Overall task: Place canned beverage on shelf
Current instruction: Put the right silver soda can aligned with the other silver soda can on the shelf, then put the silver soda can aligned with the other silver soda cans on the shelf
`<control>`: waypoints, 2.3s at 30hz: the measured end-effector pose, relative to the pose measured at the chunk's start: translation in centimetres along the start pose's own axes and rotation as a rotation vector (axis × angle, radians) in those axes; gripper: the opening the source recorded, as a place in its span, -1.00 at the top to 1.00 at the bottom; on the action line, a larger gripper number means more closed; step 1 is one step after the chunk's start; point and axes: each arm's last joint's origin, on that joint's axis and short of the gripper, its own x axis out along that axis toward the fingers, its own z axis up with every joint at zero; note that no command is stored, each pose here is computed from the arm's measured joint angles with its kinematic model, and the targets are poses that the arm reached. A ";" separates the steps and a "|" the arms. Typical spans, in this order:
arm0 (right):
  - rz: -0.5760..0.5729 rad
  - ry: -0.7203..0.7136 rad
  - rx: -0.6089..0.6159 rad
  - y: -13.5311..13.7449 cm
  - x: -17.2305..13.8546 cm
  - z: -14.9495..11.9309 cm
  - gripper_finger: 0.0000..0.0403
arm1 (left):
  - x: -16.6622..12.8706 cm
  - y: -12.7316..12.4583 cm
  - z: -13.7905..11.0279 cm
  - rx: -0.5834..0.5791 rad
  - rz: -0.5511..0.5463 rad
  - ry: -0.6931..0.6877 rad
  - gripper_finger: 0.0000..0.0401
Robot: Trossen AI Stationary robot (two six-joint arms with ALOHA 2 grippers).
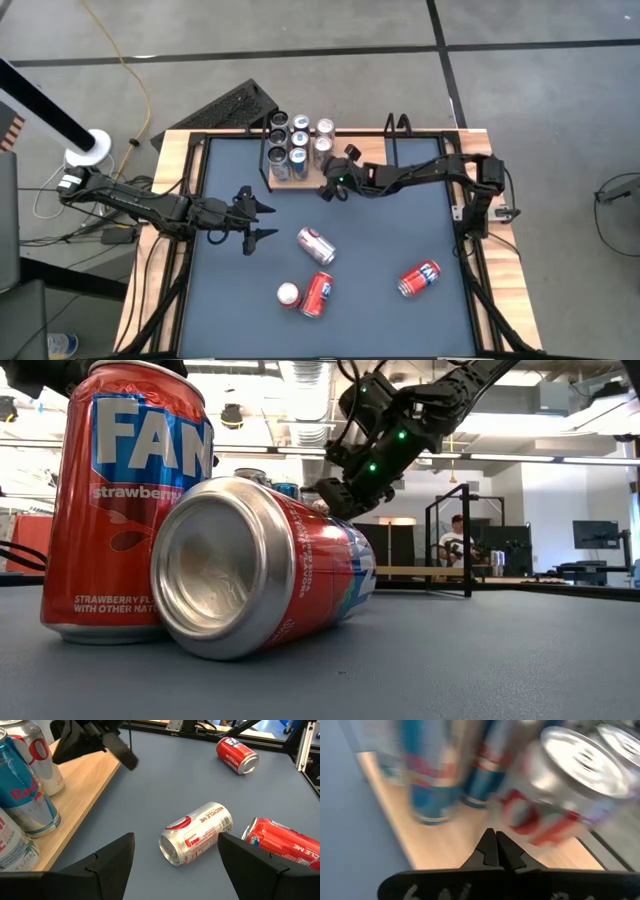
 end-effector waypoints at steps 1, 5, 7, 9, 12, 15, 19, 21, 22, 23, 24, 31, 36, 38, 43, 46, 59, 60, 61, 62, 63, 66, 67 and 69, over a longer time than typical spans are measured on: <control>0.015 -0.010 -0.010 0.2 -0.1 0.1 1.00 | 0.0 0.0 0.0 0.000 0.001 0.000 -0.37; 0.034 -0.046 -0.011 0.5 -0.3 0.5 1.00 | 0.0 0.0 0.0 0.002 0.001 0.000 -0.37; 0.026 -0.051 -0.012 0.2 -0.1 0.5 1.00 | 0.0 0.0 0.0 0.002 0.001 0.000 -0.37; 0.016 -0.057 -0.003 -0.2 0.1 0.6 1.00 | 0.0 0.0 0.0 0.004 0.001 0.000 -0.37; 0.003 -0.057 0.008 -0.8 0.4 0.7 1.00 | 0.0 0.0 0.0 0.004 0.001 0.000 -0.37; -0.003 -0.054 0.014 -1.0 0.5 0.7 1.00 | 0.0 0.0 0.0 0.004 0.001 0.000 -0.37; -0.007 -0.052 0.022 -1.1 0.5 0.6 1.00 | 0.0 0.0 0.0 0.004 0.001 0.000 -0.37; -0.006 -0.052 0.030 -1.0 0.5 0.6 1.00 | 0.0 0.0 0.0 0.004 0.001 0.000 -0.37; -0.003 -0.050 0.030 -0.9 0.5 0.6 1.00 | 0.0 0.0 0.0 0.003 0.000 0.000 -0.37; 0.001 -0.049 0.028 -0.8 0.4 0.6 1.00 | 0.0 0.0 0.0 0.000 -0.003 0.001 -0.37; 0.006 -0.049 0.024 -0.5 0.3 0.6 1.00 | 0.0 0.0 0.0 -0.001 -0.006 0.001 -0.37; 0.101 0.035 -0.040 1.6 -3.3 0.4 1.00 | 0.0 -0.1 0.0 -0.012 -0.023 0.005 -0.37; 0.225 0.101 -0.061 2.4 -10.0 0.9 1.00 | 0.0 -0.1 0.0 -0.011 -0.043 0.009 -0.37; 0.331 0.087 -0.025 2.4 -12.5 1.5 0.99 | 0.0 0.0 0.0 -0.009 -0.044 0.009 -0.37; 0.455 0.134 -0.022 2.1 -17.0 1.3 0.78 | 0.1 0.0 0.3 0.017 -0.126 0.001 -0.37; 0.523 0.163 -0.056 2.7 -18.8 0.7 0.53 | 0.1 -0.2 0.3 0.167 -0.256 -0.001 -0.37; 0.599 0.188 -0.042 5.0 -22.7 -0.7 -0.26 | 4.0 -0.2 4.0 0.481 -0.304 0.254 -0.37; 0.600 0.190 -0.038 5.0 -22.7 -0.8 -0.26 | 4.7 -0.4 4.2 0.527 -0.316 0.301 -0.37; 0.602 0.190 -0.038 5.1 -22.8 -0.8 -0.26 | 5.4 -0.6 4.4 0.570 -0.327 0.340 -0.37; 0.604 0.190 -0.040 5.2 -22.9 -0.8 -0.26 | 6.0 -0.6 4.5 0.608 -0.341 0.373 -0.37; 0.607 0.190 -0.043 5.2 -23.0 -0.9 -0.26 | 6.6 -0.7 4.8 0.639 -0.360 0.389 -0.37; 0.615 0.189 -0.051 5.4 -23.2 -1.0 -0.27 | 8.3 -1.0 5.2 0.695 -0.459 0.389 -0.37; 0.617 0.190 -0.054 5.4 -23.3 -1.0 -0.27 | 8.9 -1.0 5.1 0.714 -0.479 0.398 -0.37; 0.620 0.194 -0.057 5.5 -23.5 -1.1 -0.27 | 10.1 -0.7 4.6 0.742 -0.489 0.444 -0.37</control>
